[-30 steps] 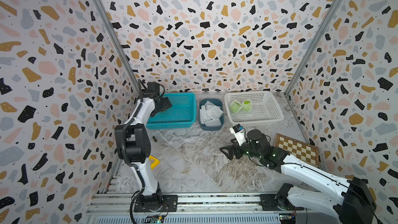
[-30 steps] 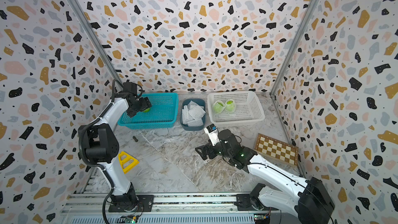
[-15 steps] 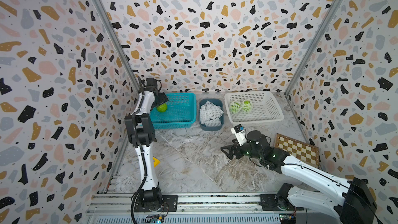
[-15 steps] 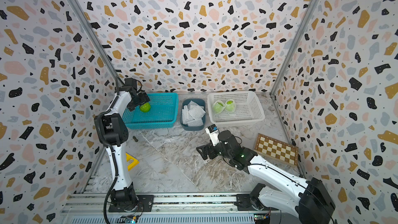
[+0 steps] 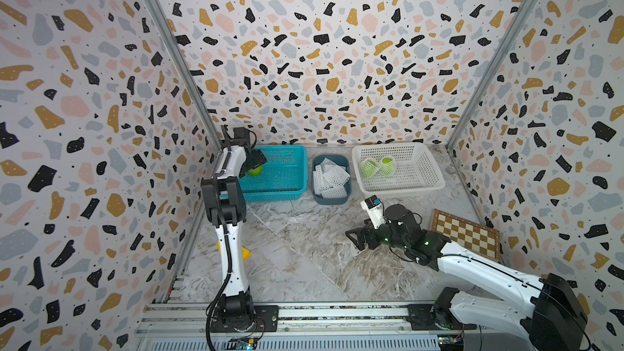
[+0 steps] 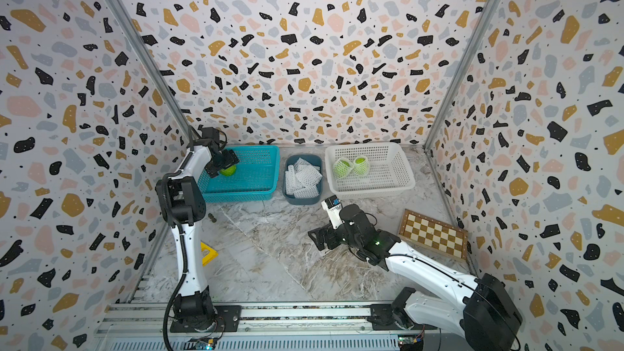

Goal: Sleeve custard apples in foam nets
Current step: Pick up the custard apple from the basket.

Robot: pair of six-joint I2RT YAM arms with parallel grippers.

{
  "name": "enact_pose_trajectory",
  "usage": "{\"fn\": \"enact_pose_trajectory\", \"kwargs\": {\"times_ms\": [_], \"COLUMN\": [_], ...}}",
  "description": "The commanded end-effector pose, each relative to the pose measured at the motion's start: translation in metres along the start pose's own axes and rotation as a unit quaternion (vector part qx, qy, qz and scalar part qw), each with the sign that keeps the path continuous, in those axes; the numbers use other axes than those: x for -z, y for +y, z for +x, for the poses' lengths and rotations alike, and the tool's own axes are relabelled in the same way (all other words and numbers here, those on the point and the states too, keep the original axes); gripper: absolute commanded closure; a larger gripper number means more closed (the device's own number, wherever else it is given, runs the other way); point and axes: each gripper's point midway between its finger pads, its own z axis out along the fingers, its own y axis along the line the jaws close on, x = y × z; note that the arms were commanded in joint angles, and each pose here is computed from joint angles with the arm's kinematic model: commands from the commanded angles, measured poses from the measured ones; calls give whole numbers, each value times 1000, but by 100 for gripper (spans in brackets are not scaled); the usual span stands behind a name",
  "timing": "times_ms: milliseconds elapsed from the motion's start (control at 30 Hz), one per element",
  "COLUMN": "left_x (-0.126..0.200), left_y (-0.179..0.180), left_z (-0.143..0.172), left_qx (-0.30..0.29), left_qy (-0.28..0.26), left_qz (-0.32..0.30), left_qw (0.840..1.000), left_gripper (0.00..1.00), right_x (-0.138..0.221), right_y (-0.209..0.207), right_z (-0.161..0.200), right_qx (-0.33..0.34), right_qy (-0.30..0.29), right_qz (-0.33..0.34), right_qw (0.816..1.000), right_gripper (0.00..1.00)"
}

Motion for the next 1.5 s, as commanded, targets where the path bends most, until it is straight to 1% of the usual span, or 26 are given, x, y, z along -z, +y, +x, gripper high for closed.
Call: {"fn": "enact_pose_trajectory", "kwargs": {"times_ms": [0, 200, 300, 433, 533, 700, 933, 1033, 1200, 1467], "left_x": [-2, -1, 6, 24, 45, 81, 148, 177, 218, 263], "left_y": [-2, -3, -3, -6, -13, -26, -47, -57, -72, -89], "left_z": [-7, -7, -9, -10, -10, 1, 19, 34, 68, 130], "left_qx": [7, 10, 10, 10, 13, 20, 39, 39, 33, 39], "left_qy": [-7, -7, -9, -14, -16, -12, -14, -15, -9, 19], "left_qz": [8, 15, 18, 27, 48, 100, 185, 221, 277, 357], "left_qw": [1000, 1000, 1000, 999, 999, 995, 982, 974, 960, 933], "left_gripper": [11, 22, 26, 28, 29, 30, 30, 30, 30, 30], "right_x": [1, -2, -2, 0, 4, 12, 21, 25, 30, 35], "right_y": [1, 3, 3, 4, 4, 6, 11, 13, 15, 23], "right_z": [-7, -8, -9, -10, -11, -13, -21, -27, -37, -60], "right_qx": [3, 5, 6, 8, 9, 10, 15, 20, 26, 38], "right_qy": [-6, -6, -7, -12, -19, -35, -53, -64, -83, -119], "right_qz": [3, -1, -3, -4, -5, -9, -17, -17, -19, -30], "right_qw": [1000, 1000, 1000, 1000, 1000, 999, 998, 998, 996, 992], "right_gripper": [2, 3, 3, 3, 3, 3, 3, 2, 2, 2]}}
